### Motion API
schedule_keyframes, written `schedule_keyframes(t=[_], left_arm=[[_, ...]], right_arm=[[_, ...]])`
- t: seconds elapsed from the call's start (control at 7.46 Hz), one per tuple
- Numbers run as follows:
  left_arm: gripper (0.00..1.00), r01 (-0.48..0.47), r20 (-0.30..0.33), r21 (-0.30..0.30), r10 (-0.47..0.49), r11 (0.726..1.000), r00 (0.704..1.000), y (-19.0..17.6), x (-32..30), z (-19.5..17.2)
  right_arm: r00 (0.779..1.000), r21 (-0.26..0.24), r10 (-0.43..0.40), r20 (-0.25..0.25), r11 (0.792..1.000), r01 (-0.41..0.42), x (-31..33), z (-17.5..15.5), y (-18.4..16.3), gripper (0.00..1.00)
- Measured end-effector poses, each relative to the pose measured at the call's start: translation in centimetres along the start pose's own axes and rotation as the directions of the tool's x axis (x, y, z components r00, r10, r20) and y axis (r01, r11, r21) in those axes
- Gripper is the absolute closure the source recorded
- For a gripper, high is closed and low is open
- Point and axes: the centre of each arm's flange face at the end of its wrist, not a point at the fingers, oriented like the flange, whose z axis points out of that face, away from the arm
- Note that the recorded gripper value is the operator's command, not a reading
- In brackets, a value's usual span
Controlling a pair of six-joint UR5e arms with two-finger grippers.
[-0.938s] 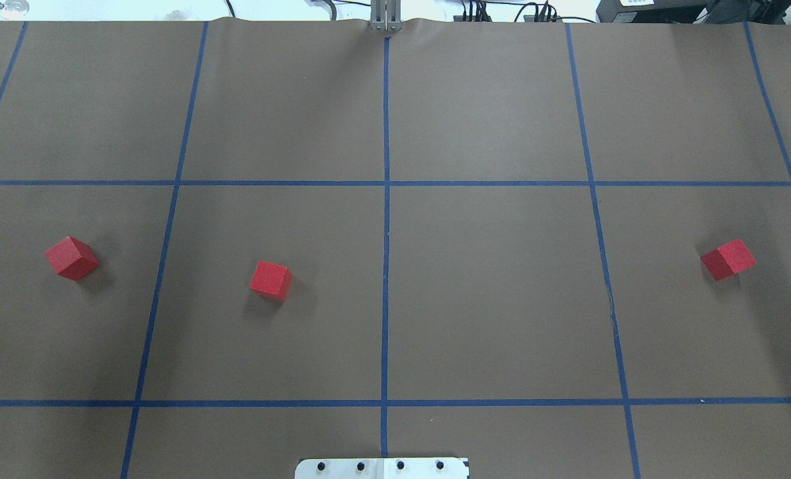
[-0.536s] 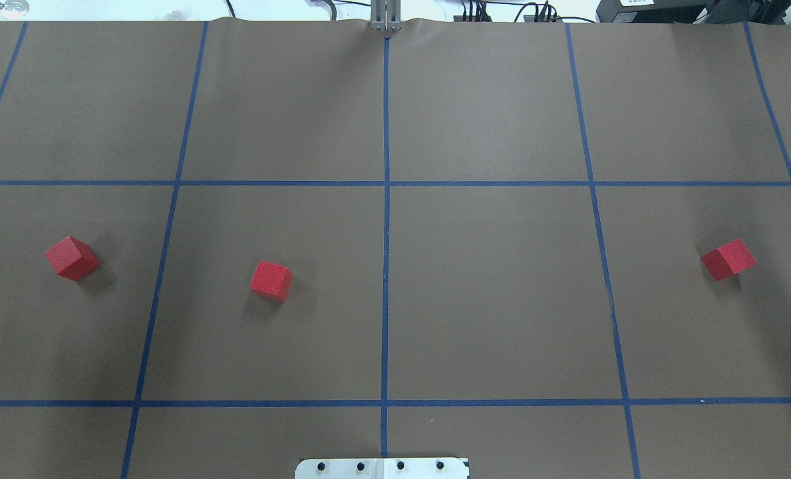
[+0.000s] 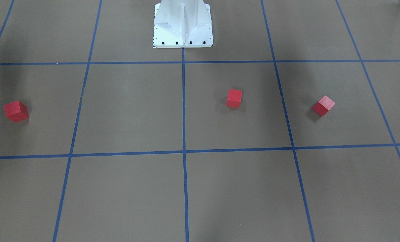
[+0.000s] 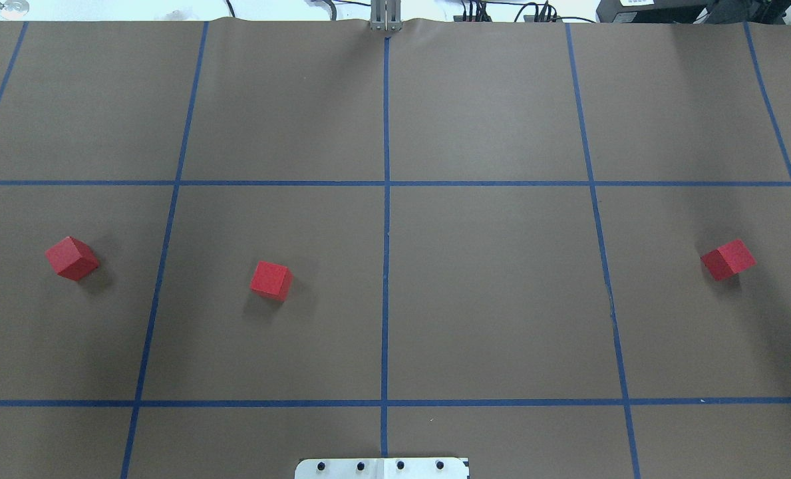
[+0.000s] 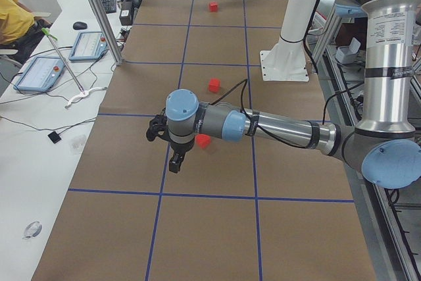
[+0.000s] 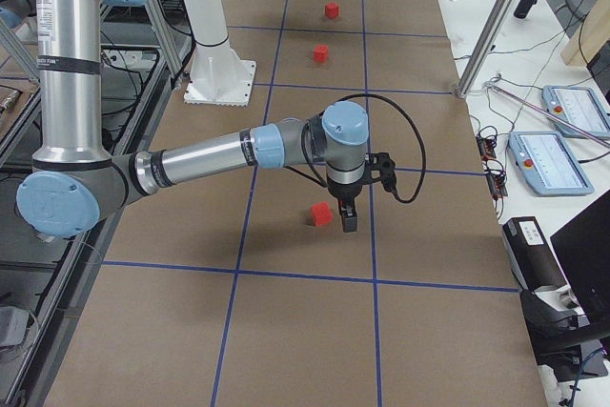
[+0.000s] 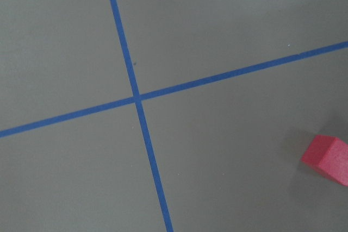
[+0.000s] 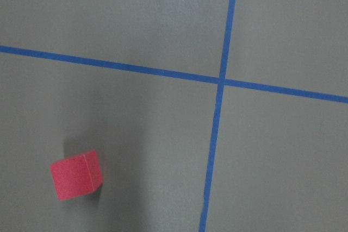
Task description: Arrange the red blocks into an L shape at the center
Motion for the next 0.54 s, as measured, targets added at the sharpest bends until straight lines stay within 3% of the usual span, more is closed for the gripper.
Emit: schedule_keyframes(t=[0.27, 0.54], left_arm=[[0.0, -0.005, -0.003, 0.006, 0.005, 1.0, 1.0, -0.1, 0.0, 0.0], [0.0, -0.006, -0.005, 0.007, 0.006, 1.0, 1.0, -0.1, 0.0, 0.0]], right_arm=[[0.997, 0.062, -0.077, 0.01, 0.995, 0.076, 0.9, 2.5, 0.9, 0.0], [0.99, 0.033, -0.129, 0.053, 0.991, 0.127, -2.6, 7.7, 0.9, 0.01]])
